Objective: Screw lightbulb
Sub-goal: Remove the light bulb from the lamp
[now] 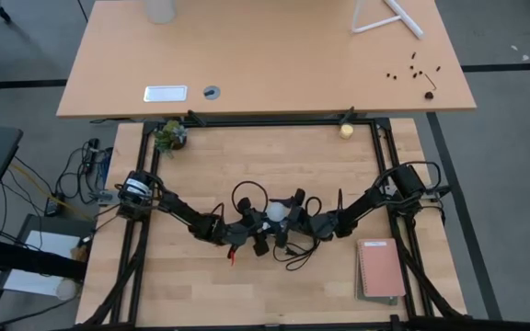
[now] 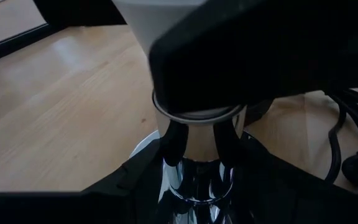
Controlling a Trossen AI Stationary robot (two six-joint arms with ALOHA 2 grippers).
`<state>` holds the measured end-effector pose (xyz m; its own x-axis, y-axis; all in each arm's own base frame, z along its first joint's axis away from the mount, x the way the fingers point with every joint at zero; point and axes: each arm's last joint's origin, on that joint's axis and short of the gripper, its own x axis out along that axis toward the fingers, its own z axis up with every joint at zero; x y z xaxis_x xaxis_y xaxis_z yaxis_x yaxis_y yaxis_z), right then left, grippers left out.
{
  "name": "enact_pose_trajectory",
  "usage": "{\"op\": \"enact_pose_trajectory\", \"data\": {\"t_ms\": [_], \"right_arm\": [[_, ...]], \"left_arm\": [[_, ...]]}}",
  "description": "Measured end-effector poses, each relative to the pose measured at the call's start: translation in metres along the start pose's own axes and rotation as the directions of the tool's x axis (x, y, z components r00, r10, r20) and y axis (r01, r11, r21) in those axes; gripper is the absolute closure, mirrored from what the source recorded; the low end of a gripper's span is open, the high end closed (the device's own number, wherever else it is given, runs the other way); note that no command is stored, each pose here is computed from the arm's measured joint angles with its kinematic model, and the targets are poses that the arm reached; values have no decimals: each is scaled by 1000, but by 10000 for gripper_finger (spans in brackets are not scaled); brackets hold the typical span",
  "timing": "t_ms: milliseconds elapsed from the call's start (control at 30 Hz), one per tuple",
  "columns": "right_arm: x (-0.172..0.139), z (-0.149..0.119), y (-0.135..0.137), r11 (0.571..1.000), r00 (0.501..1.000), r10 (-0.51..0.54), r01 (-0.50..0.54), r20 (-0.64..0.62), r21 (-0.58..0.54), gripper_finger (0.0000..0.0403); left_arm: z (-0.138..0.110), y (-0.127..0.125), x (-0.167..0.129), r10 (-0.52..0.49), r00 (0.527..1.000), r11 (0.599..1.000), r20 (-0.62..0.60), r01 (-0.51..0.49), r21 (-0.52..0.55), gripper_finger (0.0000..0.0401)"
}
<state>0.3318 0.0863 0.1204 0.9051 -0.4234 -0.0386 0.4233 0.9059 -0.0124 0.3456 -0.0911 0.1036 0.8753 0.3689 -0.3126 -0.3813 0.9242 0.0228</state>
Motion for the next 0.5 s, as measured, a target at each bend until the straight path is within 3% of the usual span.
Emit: {"op": "enact_pose_trajectory", "data": {"t_ms": [167, 367, 500], "right_arm": [[0, -1, 1, 1000, 1000, 15, -15, -5, -5, 159], [-1, -1, 1, 1000, 1000, 26, -26, -6, -5, 152], [-1, -2, 2, 996, 996, 91, -92, -17, -13, 145]], "left_arm": [[0, 0, 0, 0, 1000, 1000, 0, 0, 0, 199], [0, 0, 0, -13, 1000, 1000, -3, 13, 1, 199], [-2, -1, 0, -29, 999, 1000, -20, 30, 11, 199]]}}
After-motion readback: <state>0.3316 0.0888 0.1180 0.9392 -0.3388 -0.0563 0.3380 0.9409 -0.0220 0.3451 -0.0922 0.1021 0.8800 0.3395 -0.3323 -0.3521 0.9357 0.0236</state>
